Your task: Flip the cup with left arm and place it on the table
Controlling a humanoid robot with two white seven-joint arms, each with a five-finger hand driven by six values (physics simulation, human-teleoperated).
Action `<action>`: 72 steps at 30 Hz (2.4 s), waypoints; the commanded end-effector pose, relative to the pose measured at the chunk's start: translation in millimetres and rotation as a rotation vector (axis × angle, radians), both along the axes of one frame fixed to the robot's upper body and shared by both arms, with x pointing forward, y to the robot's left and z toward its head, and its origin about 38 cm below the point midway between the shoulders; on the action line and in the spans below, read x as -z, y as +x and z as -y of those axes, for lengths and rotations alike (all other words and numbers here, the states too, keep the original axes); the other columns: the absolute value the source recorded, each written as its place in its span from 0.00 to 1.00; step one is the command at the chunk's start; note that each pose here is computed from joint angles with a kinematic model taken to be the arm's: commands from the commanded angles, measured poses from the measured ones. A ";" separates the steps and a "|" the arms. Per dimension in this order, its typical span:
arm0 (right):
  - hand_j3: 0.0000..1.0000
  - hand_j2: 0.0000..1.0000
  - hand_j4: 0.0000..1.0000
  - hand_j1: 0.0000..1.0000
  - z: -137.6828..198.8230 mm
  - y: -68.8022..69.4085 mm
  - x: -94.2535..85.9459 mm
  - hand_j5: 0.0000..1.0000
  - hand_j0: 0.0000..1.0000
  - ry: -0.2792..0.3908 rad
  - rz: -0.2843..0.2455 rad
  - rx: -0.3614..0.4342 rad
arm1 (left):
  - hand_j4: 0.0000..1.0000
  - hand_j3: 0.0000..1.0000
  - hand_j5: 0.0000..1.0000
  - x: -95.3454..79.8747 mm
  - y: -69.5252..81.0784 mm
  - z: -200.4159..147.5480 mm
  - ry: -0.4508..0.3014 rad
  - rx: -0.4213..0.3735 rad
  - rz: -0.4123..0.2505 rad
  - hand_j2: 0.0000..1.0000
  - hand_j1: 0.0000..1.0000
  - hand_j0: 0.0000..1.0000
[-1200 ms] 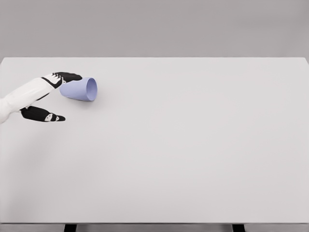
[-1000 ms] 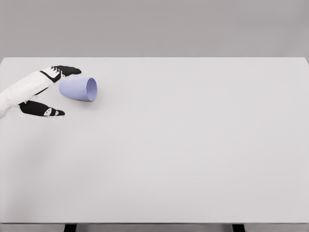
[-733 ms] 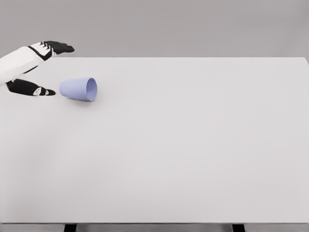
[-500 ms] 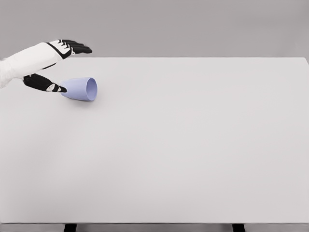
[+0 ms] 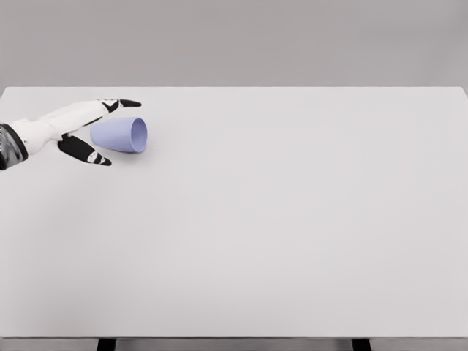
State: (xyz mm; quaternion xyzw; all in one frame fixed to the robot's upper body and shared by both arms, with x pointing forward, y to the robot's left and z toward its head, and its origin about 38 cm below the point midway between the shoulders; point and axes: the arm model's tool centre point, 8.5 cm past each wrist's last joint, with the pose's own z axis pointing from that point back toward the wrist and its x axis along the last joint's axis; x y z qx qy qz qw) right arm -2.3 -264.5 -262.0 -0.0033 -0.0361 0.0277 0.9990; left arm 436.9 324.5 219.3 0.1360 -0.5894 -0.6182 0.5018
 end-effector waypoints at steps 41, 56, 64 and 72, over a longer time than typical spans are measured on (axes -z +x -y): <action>1.00 1.00 1.00 1.00 0.0 0.0 0.0 1.00 1.00 0.000 0.000 0.000 | 1.00 1.00 1.00 64.2 46.6 20.0 0.148 -0.160 -0.004 1.00 1.00 1.00; 1.00 1.00 1.00 1.00 0.0 -1.0 0.0 1.00 1.00 0.000 -0.001 0.000 | 0.99 0.99 0.99 71.1 53.0 20.2 0.155 -0.178 -0.019 0.99 0.99 0.99; 1.00 1.00 1.00 1.00 0.0 0.0 0.0 1.00 1.00 0.000 0.000 0.000 | 0.87 0.87 0.87 74.0 55.1 21.3 0.149 -0.188 -0.014 0.87 0.87 0.87; 1.00 1.00 1.00 1.00 0.0 0.0 0.0 1.00 1.00 0.000 0.000 0.000 | 0.73 0.73 0.73 79.7 56.6 19.0 0.147 -0.201 -0.031 0.73 0.73 0.73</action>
